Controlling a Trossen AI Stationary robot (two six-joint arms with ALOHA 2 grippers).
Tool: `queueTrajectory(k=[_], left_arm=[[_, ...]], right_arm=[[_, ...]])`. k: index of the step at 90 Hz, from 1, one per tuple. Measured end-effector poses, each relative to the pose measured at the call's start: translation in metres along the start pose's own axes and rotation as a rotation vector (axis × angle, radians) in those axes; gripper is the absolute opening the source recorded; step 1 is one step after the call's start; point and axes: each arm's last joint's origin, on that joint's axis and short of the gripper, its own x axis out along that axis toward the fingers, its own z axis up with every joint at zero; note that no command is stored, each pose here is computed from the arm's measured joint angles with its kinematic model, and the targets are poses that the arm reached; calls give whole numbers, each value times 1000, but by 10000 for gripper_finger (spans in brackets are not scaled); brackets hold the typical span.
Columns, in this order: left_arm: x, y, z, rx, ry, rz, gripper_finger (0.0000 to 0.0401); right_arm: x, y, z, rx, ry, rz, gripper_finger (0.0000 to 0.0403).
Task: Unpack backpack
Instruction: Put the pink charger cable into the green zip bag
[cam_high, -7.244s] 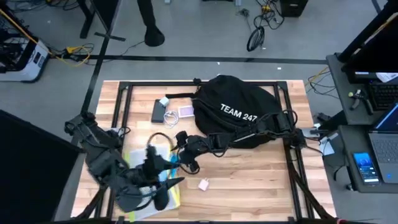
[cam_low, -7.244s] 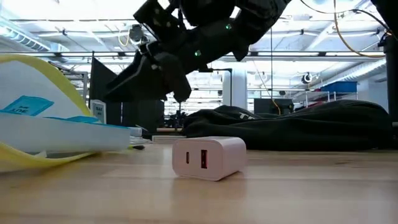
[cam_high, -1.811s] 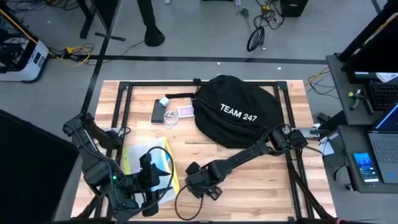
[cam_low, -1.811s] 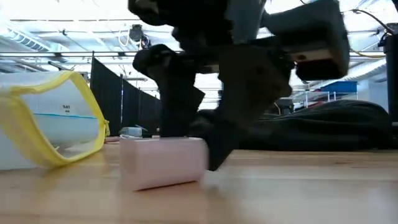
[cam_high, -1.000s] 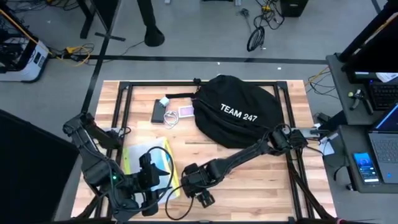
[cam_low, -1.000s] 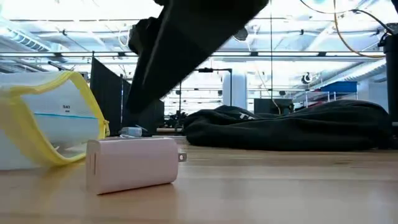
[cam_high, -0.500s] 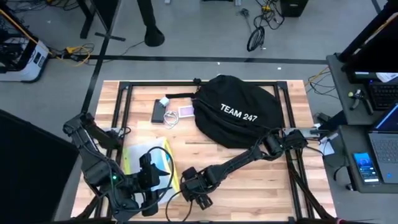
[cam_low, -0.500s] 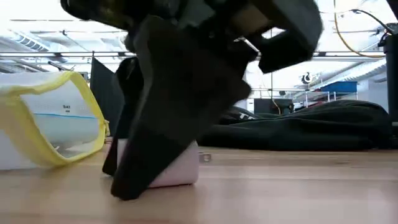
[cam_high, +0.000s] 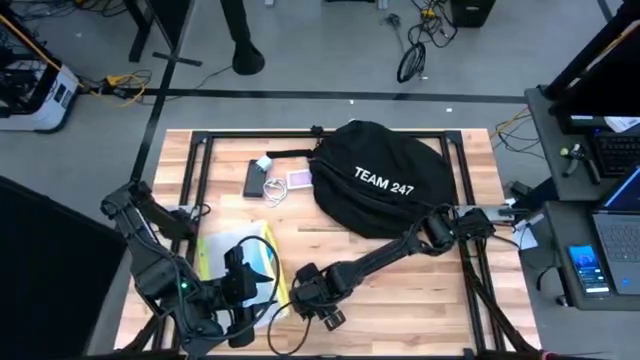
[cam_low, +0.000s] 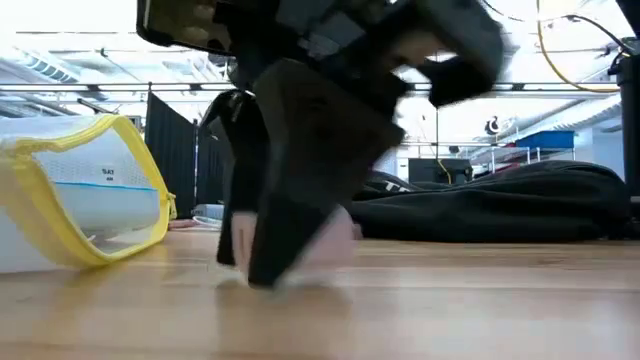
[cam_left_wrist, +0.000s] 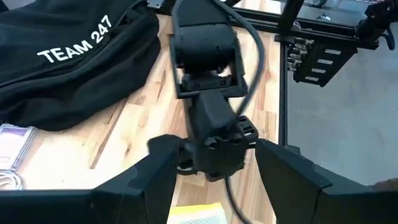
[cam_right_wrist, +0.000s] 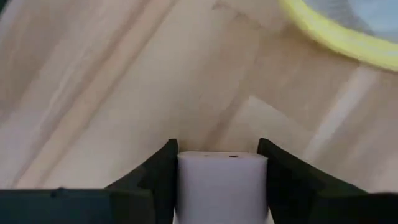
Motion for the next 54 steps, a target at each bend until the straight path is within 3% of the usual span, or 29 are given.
queueTrajectory(k=[22, 34, 45, 54], left_arm=[[-2, 0, -1, -12, 33, -30, 200], [-12, 0, -3, -46, 29, -56, 200], [-16, 2, -2, -49, -7, -38, 200], [-16, 2, -2, -49, -12, -32, 200]], right_arm=[[-11, -69, 4, 150, -148, -72, 165], [-16, -103, 13, 213, -359, -99, 165], [-19, -113, 30, 210, -600, -119, 165], [-3, -113, 34, 203, -671, -120, 165]])
